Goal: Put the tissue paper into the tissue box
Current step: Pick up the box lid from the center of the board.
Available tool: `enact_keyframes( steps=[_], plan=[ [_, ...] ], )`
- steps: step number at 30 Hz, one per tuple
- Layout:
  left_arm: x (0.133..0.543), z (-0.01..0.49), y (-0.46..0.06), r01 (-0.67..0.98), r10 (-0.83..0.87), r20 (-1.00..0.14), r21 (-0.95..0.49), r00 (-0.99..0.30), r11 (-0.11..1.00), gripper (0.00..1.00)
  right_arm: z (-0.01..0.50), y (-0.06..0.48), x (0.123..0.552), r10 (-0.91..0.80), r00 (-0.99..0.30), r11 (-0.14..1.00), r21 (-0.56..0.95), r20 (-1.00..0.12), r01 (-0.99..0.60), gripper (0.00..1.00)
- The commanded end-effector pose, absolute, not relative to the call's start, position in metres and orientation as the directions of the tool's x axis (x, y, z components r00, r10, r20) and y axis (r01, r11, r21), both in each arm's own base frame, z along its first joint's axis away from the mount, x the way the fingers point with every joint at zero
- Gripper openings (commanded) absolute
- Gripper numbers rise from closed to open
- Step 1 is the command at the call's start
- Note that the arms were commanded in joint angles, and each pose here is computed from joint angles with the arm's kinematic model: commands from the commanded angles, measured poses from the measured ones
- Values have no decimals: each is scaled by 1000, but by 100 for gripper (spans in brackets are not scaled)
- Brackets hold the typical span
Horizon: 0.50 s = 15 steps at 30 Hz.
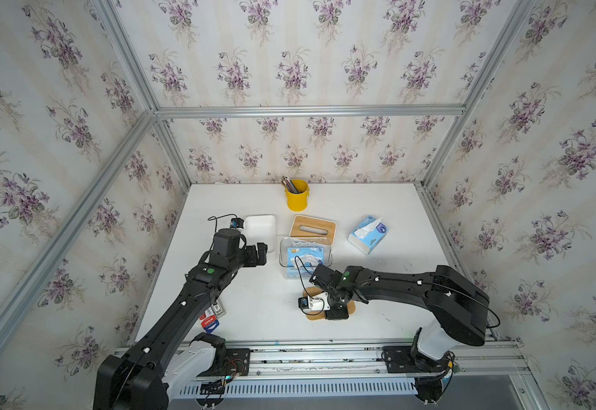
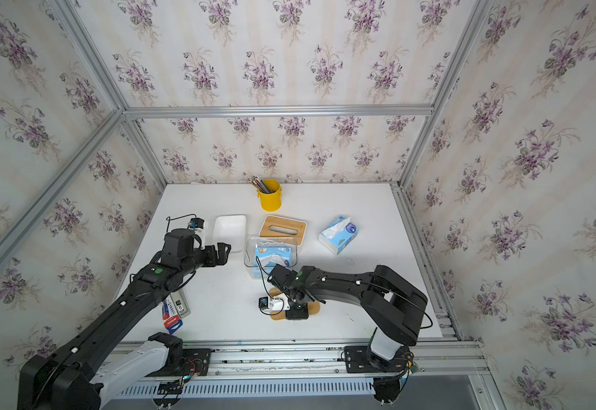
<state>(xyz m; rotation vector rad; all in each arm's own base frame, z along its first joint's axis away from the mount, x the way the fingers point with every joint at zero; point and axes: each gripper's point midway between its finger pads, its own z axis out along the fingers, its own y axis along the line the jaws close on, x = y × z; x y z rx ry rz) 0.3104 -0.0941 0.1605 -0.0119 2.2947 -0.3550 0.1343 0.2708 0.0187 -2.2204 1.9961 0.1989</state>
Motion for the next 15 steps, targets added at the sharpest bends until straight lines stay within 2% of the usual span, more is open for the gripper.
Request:
enact_keyframes(
  steps=[1, 8, 13, 15],
  plan=[
    [301, 153, -105, 112, -129, -650, -317, -749, 942, 99, 30, 290, 137, -946, 118, -107, -51, -301, -993, 26],
    [273, 155, -147, 206, -124, -522, -529, -844, 823, 99, 52, 300, 136, -901, 112, -82, -88, -419, -993, 20],
    [248, 162, -172, 262, -109, -478, -642, -872, 721, 100, 62, 301, 136, -879, 86, -44, -100, -469, -994, 17],
    [240, 161, -179, 263, -93, -439, -680, -893, 684, 97, 69, 303, 137, -863, 87, -33, -115, -498, -993, 17]
  ],
)
